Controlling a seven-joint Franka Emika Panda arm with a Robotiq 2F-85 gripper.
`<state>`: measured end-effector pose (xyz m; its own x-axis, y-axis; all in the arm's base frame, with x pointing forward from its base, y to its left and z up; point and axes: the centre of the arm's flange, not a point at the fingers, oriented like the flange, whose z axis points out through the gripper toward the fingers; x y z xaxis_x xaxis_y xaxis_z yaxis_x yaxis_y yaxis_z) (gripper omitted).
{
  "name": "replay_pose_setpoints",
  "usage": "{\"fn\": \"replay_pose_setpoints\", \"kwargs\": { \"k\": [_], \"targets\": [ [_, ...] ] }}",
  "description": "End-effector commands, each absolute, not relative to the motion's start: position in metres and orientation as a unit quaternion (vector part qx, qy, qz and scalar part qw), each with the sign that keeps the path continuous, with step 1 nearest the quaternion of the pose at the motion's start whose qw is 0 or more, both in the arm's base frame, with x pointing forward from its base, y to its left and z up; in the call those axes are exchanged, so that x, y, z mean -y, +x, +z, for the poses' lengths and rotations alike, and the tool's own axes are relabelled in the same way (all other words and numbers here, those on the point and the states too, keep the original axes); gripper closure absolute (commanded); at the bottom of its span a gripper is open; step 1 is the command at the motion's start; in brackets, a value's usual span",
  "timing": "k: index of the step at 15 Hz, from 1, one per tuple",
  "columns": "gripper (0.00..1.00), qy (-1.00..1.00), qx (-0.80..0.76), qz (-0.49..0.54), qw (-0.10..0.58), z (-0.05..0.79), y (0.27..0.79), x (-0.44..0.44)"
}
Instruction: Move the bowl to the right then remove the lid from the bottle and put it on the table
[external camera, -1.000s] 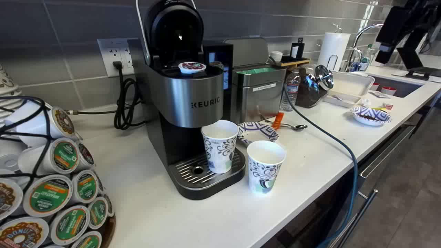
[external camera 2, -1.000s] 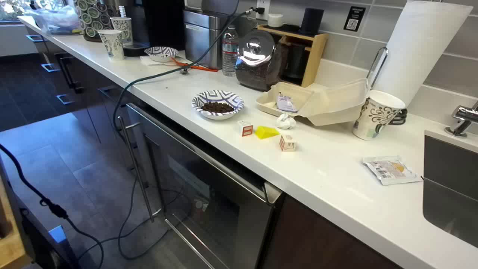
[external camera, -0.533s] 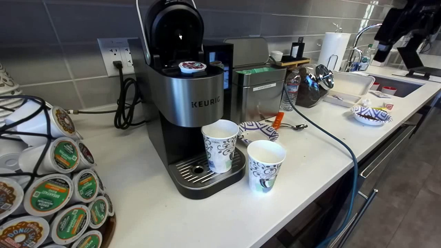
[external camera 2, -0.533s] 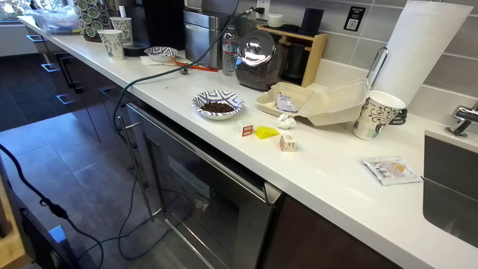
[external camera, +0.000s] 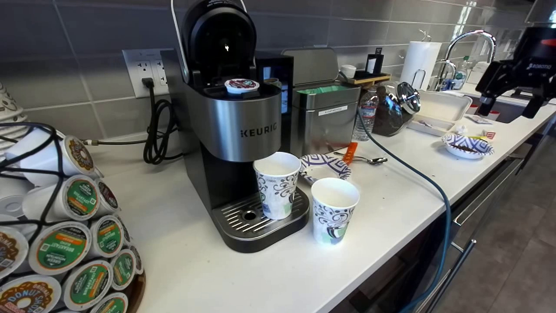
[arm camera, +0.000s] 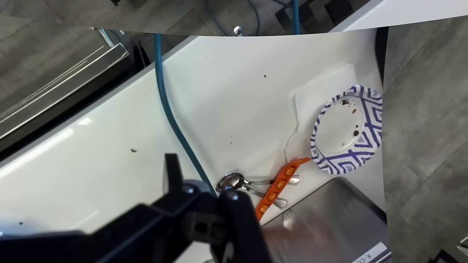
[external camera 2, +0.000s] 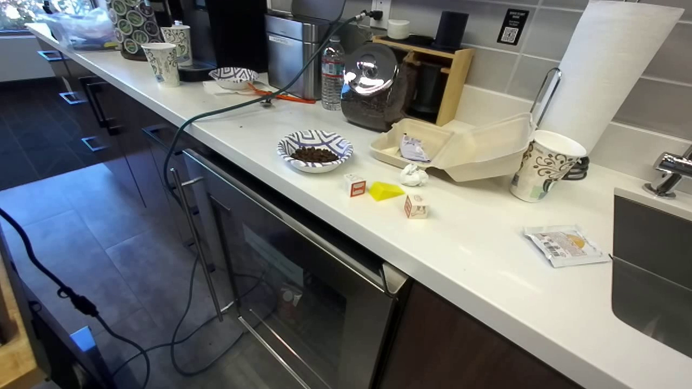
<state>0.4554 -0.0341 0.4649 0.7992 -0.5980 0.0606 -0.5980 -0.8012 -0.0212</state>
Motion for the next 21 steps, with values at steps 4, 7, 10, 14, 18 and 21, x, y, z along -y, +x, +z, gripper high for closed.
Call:
{"fn": "replay_pose_setpoints", "kwargs": {
  "k": [4, 7, 10, 14, 18, 21],
  "targets": [
    [0.00, -0.947, -0.321, -0.029, -0.005, 0.460, 0.460, 0.015],
    [0.00, -0.945, -0.307, -0.110, 0.031, 0.453, 0.466, 0.022],
    [0.00, -0.920, -0.336, -0.175, 0.097, 0.428, 0.489, 0.017],
    [0.00, -0.873, -0.386, -0.230, 0.188, 0.389, 0.523, -0.006],
    [0.00, -0.842, -0.369, -0.289, 0.269, 0.362, 0.564, -0.076],
    [0.00, -0.836, -0.326, -0.301, 0.322, 0.360, 0.581, -0.129]
  ]
}}
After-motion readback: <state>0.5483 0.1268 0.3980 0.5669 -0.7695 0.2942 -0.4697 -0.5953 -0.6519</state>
